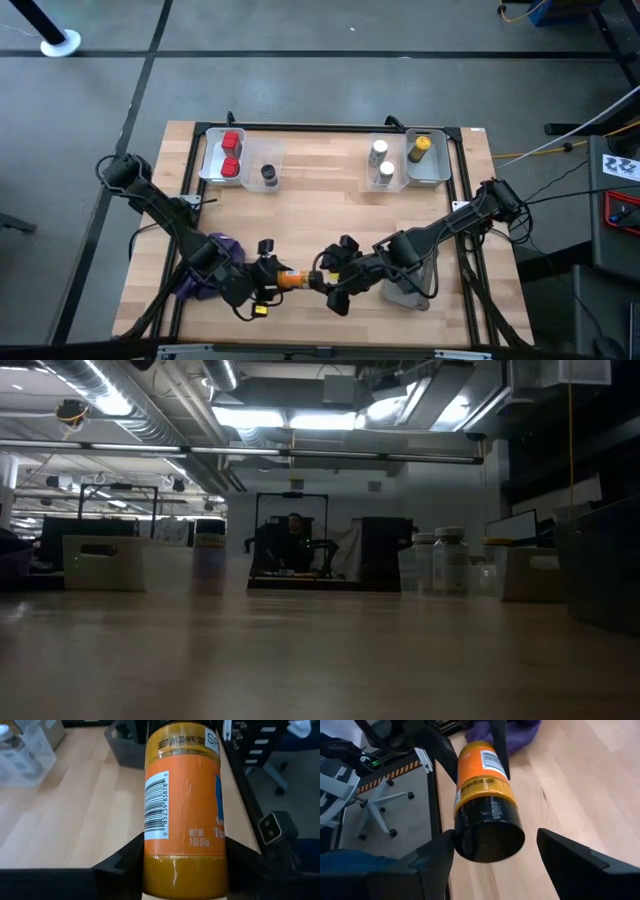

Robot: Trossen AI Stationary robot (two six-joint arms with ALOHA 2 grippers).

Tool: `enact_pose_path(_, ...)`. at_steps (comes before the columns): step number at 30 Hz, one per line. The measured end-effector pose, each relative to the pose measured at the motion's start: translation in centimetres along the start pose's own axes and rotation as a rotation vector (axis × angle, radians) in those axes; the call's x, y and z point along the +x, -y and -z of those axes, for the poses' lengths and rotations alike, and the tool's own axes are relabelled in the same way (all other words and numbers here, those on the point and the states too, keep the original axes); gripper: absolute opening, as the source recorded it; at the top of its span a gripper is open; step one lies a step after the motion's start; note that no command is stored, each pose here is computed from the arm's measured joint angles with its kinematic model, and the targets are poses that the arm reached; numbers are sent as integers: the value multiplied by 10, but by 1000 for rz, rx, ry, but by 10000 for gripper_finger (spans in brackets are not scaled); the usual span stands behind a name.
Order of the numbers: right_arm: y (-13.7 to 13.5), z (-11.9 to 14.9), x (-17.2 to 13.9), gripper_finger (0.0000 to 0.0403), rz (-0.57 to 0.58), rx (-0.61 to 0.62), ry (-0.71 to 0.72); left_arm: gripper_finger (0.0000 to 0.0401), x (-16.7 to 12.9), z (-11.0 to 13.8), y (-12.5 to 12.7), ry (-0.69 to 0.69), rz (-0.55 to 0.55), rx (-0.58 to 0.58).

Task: Sort spices by type
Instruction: Put the black seasoning bottle into the left transparent bin

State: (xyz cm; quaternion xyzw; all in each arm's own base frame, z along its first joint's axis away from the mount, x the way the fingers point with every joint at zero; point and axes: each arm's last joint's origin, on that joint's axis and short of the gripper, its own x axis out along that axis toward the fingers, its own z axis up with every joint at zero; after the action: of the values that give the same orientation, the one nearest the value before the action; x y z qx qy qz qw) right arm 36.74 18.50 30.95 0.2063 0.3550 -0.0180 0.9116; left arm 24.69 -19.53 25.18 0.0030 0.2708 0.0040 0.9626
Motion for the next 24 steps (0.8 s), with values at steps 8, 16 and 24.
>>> enact_pose_path(8,-5,-6,0,280,-53,-2,57,184,0,-6,2,52,11,12)
enact_pose_path(16,-6,-7,0,279,-63,-1,68,185,0,-5,2,51,13,23)
enact_pose_path(24,-7,-6,0,221,-97,-1,36,184,0,-5,2,48,13,18)
